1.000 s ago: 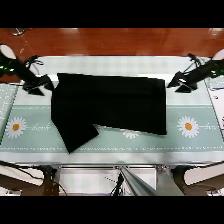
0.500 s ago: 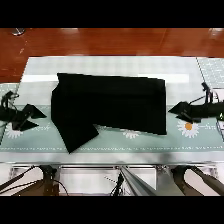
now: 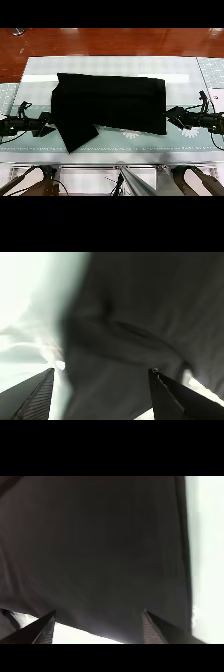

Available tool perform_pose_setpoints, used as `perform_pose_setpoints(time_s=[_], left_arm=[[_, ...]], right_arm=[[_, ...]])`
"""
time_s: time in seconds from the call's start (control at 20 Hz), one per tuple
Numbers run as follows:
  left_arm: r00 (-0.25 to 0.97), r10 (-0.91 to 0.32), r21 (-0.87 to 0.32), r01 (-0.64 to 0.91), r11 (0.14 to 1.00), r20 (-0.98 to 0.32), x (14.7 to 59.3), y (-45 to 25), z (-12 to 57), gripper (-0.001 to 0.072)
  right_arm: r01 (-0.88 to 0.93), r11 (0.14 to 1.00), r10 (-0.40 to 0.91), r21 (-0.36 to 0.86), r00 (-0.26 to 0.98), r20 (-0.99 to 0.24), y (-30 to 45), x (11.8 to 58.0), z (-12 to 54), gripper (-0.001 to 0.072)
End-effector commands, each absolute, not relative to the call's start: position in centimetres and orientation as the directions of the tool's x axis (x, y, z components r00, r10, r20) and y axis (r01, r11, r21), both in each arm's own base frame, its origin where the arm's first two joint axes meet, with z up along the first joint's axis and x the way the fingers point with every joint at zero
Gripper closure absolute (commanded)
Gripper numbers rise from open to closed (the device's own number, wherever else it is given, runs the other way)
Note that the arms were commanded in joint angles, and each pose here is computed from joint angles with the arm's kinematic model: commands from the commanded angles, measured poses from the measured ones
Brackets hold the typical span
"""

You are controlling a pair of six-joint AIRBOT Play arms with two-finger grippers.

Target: Fold the shirts.

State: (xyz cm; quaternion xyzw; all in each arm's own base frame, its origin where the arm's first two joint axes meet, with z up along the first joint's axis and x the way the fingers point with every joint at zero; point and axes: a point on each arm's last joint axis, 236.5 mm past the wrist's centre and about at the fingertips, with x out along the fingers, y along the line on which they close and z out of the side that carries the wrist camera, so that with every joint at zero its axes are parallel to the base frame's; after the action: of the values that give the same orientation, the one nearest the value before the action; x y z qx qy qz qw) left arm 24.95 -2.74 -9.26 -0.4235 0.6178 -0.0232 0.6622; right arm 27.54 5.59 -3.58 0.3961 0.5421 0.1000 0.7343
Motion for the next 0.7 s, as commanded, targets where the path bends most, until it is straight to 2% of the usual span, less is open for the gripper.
perform_pose_setpoints(time_s=[0.0, 0.15, 0.2, 0.25, 0.3, 0.35, 0.45, 0.5, 0.65], left_arm=[[0.224, -0.532, -0.572, -0.439, 0.693, -0.817, 25.3, -4.5, -10.5, 0.0004], [0.152, -0.564, -0.574, -0.385, 0.723, -0.812, 24.3, -6.7, -10.9, 0.0011], [0.140, -0.572, -0.579, -0.360, 0.731, -0.808, 24.1, -7.0, -10.8, 0.0202], [0.133, -0.582, -0.588, -0.340, 0.734, -0.803, 24.0, -7.1, -10.6, 0.0603], [0.133, -0.588, -0.597, -0.308, 0.741, -0.798, 24.0, -7.2, -10.3, 0.0682], [0.139, -0.585, -0.597, -0.301, 0.744, -0.799, 24.2, -7.1, -10.2, 0.0681], [0.155, -0.588, -0.605, -0.301, 0.737, -0.794, 24.7, -7.0, -9.9, 0.0681], [0.163, -0.590, -0.609, -0.302, 0.733, -0.791, 25.0, -7.1, -9.7, 0.0681], [0.177, -0.593, -0.617, -0.306, 0.725, -0.785, 25.3, -7.1, -9.6, 0.0681]], right_arm=[[0.292, 0.658, 0.548, 0.694, 0.446, -0.707, 4.9, 28.8, -3.3, 0.0093], [0.318, 0.672, 0.487, 0.668, 0.489, -0.723, 1.8, 29.7, -2.2, 0.0092], [0.348, 0.681, 0.463, 0.644, 0.477, -0.748, 0.4, 29.1, -2.5, 0.0092], [0.393, 0.691, 0.436, 0.607, 0.443, -0.783, -0.9, 27.9, -3.3, 0.0092], [0.458, 0.706, 0.399, 0.540, 0.374, -0.838, -2.1, 26.0, -4.7, 0.0092], [0.508, 0.723, 0.369, 0.468, 0.290, -0.883, -2.9, 23.9, -5.9, 0.0092], [0.522, 0.739, 0.402, 0.426, 0.164, -0.901, -1.9, 20.6, -7.1, 0.0092], [0.529, 0.723, 0.443, 0.444, 0.138, -0.886, -0.7, 19.8, -7.4, 0.0093], [0.518, 0.688, 0.500, 0.508, 0.170, -0.849, 1.6, 20.4, -8.1, 0.0092]])
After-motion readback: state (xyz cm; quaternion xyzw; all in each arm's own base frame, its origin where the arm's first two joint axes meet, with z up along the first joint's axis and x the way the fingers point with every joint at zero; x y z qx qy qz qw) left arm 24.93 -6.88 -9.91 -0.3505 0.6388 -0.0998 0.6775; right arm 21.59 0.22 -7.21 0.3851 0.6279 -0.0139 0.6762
